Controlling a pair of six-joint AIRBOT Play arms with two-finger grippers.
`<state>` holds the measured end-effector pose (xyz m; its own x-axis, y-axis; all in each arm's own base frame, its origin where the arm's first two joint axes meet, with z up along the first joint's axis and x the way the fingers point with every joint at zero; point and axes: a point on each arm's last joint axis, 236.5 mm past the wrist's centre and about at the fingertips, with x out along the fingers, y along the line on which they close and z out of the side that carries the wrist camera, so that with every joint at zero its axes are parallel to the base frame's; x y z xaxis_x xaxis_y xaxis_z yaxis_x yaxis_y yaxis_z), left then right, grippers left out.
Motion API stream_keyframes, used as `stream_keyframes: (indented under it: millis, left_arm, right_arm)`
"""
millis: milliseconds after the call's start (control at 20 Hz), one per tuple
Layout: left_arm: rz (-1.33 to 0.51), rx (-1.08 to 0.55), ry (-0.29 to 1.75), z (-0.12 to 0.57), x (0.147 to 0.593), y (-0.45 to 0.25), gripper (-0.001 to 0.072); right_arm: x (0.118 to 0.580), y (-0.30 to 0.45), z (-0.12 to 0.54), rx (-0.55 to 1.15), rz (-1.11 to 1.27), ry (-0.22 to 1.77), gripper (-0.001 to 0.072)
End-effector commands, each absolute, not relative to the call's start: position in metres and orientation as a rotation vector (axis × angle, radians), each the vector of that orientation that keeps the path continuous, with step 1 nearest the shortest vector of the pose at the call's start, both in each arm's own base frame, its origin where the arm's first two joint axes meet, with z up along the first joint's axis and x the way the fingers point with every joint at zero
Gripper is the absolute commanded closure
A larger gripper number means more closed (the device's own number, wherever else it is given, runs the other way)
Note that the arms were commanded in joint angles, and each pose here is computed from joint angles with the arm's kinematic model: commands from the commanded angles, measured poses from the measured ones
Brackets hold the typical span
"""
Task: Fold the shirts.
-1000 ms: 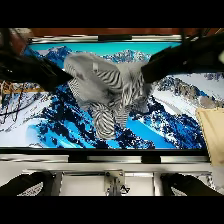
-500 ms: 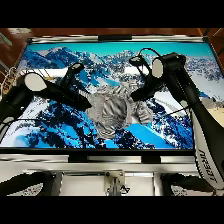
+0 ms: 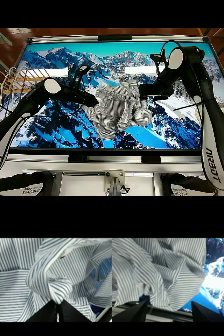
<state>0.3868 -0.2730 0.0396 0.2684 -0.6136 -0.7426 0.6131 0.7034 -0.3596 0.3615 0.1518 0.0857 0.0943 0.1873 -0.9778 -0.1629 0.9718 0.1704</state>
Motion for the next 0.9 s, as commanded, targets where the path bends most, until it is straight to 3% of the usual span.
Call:
stream_keyframes:
  millis: [0,250,400,850]
  left_arm:
    - [-0.822,0.003,0.983,0.039,0.392,-0.273,0.0650]
    - [-0.821,0.004,0.983,0.039,0.393,-0.272,0.0649]
    - [-0.820,0.016,0.987,0.037,0.392,-0.271,0.0649]
    - [-0.814,0.030,0.986,0.036,0.393,-0.269,0.0649]
  right_arm:
    - [0.333,0.197,0.108,0.042,0.294,1.434,0.0051]
    - [0.296,0.260,0.083,-0.095,0.293,1.461,0.0051]
    - [0.288,0.243,0.060,-0.170,0.210,1.568,0.0052]
    - [0.313,0.266,0.034,0.084,0.118,1.590,0.0052]
